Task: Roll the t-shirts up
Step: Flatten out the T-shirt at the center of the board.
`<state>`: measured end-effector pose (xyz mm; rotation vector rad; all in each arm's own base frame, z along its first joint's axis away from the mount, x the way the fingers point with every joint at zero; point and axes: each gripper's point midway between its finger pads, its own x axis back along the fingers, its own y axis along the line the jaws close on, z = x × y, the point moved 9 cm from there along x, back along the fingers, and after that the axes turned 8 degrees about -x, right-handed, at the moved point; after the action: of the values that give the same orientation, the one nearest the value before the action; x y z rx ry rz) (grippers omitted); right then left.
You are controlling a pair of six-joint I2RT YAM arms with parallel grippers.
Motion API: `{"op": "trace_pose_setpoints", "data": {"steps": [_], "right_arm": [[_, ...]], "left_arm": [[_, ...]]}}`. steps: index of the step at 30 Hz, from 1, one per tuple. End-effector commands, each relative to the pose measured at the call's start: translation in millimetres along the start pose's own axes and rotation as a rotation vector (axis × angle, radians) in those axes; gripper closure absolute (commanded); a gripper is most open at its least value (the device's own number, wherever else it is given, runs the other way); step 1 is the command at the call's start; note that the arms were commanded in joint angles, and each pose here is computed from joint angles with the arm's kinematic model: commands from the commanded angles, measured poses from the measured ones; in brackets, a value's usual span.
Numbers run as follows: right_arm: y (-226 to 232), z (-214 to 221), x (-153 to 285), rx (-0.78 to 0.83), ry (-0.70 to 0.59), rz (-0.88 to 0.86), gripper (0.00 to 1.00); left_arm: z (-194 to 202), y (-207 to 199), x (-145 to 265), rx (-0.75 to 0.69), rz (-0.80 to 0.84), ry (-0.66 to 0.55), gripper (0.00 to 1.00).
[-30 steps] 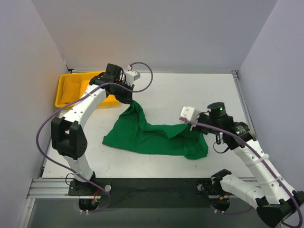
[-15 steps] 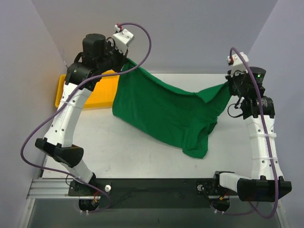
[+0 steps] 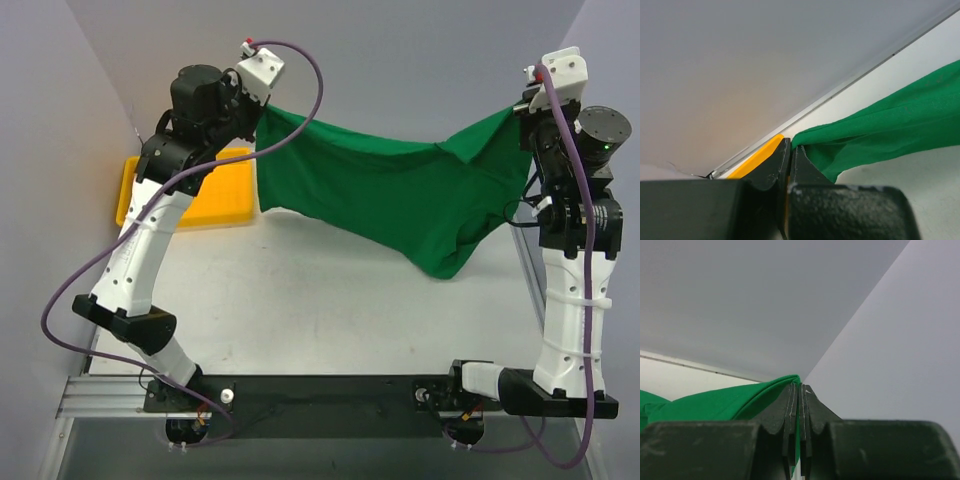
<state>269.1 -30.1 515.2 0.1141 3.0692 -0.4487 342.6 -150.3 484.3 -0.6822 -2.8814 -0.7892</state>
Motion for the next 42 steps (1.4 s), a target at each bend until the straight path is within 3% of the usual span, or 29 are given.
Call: {"op": "trace_pose_setpoints", "data": {"steps": [1,8,21,27,32,37,42], "right_arm": [[-19.2,-44.5,35.2,0.066,-0.178,0.076,1.0],[-24.2,-66.8,85.1,0.125,-0.292,0.063,1.0],[-43.4,-137.1,188.8,0.141,-0.591,0.124,1.0],[-47.5,-148.7,217.3,0.137,-0.681,0.158,1.0],[-47.5,-142.1,194.8,0.15,-0.643,0.172,1.0],[-31.0,-93.6,128.9,0.159,-0.449,0.087,1.0],[-3.2,-10.8,58.0,0.12,-0.232,-0.005,1.0]], "left_arm": [[-40.0,26.9,54.8,-0.021,-0.167,-0.167,1.0],[-46.7,33.2,99.9,-0.012,-0.197,-0.226,1.0],[-69.7,49.8,209.9,-0.007,-0.245,-0.456,1.0],[-72.3,51.6,235.8,-0.007,-0.248,-0.541,1.0],[-66.4,51.2,209.5,-0.036,-0.247,-0.511,1.0],[-31.0,37.2,144.3,-0.069,-0.201,-0.382,1.0],[51.5,1.2,38.7,-0.076,-0.059,-0.055,1.0]]}}
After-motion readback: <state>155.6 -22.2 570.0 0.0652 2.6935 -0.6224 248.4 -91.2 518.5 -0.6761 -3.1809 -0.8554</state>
